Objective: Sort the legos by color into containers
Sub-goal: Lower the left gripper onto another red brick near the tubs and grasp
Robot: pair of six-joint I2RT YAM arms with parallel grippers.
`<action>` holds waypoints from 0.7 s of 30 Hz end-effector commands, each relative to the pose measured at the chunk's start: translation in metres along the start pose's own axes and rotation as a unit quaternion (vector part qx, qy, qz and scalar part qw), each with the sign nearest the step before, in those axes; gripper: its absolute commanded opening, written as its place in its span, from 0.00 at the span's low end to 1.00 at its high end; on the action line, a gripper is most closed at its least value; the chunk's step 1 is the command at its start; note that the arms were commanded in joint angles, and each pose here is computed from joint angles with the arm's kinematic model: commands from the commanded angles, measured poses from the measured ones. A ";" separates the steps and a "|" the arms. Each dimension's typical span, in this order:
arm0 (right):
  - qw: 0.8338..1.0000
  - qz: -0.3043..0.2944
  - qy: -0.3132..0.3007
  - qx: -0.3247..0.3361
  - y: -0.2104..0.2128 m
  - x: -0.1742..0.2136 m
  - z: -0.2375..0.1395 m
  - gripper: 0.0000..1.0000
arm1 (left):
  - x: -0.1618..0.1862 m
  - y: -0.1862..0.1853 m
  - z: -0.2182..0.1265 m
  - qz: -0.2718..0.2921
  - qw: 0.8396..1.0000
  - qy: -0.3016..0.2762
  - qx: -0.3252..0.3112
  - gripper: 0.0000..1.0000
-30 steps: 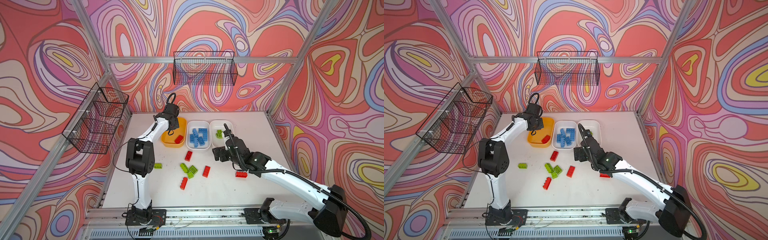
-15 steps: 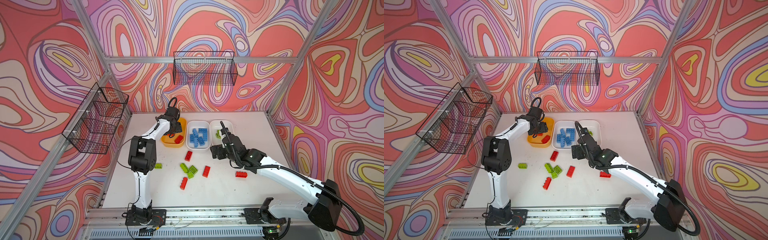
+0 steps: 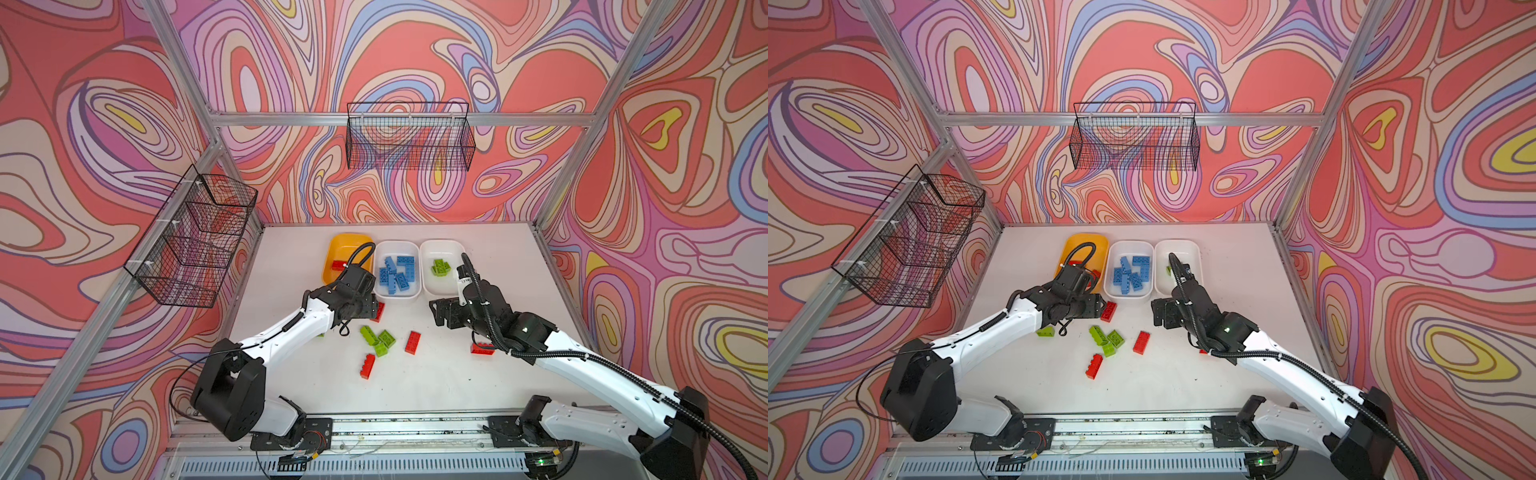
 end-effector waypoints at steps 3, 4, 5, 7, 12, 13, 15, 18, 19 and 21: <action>0.999 0.036 0.007 -0.028 -0.001 0.019 -0.003 0.98 | 0.001 -0.004 0.003 0.006 0.999 -0.027 0.028 0.77; 0.999 0.040 0.007 -0.030 -0.001 0.022 -0.004 0.98 | 0.002 -0.003 0.006 0.012 0.999 -0.026 0.024 0.77; 0.999 0.043 0.006 -0.030 -0.002 0.023 -0.005 0.98 | 0.002 -0.004 0.008 0.018 0.999 -0.023 0.023 0.77; 0.998 0.049 0.003 -0.029 -0.004 0.025 -0.009 0.98 | 0.002 -0.005 0.014 0.029 0.999 -0.015 0.016 0.76; 0.998 0.054 -0.004 -0.018 -0.009 0.026 -0.015 0.98 | 0.003 -0.010 0.030 0.044 0.999 -0.002 0.018 0.75; 0.998 0.055 -0.003 -0.014 -0.010 0.027 -0.014 0.98 | 0.003 -0.012 0.033 0.044 0.999 0.000 0.021 0.74; 0.998 0.057 -0.003 -0.008 -0.011 0.026 -0.014 0.98 | 0.002 -0.016 0.039 0.047 0.999 0.004 0.024 0.74; 0.998 0.061 -0.004 -0.006 -0.012 0.027 -0.013 0.98 | -0.001 -0.020 0.049 0.052 0.998 0.008 0.017 0.74; 0.998 0.063 -0.006 -0.005 -0.012 0.027 -0.013 0.98 | -0.002 -0.021 0.052 0.055 0.998 0.010 0.014 0.73; 0.998 0.064 -0.008 -0.003 -0.012 0.026 -0.013 0.98 | -0.004 -0.023 0.058 0.060 0.998 0.013 0.010 0.72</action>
Point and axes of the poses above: each gripper's point midway between its finger pads, its own z axis out along the fingers, its own y axis along the line the jaws close on, x = y × z, the point moved 6 cm from there along -z, back along the fingers, and after that the axes turned 9 degrees about -z, right-handed, at the moved point
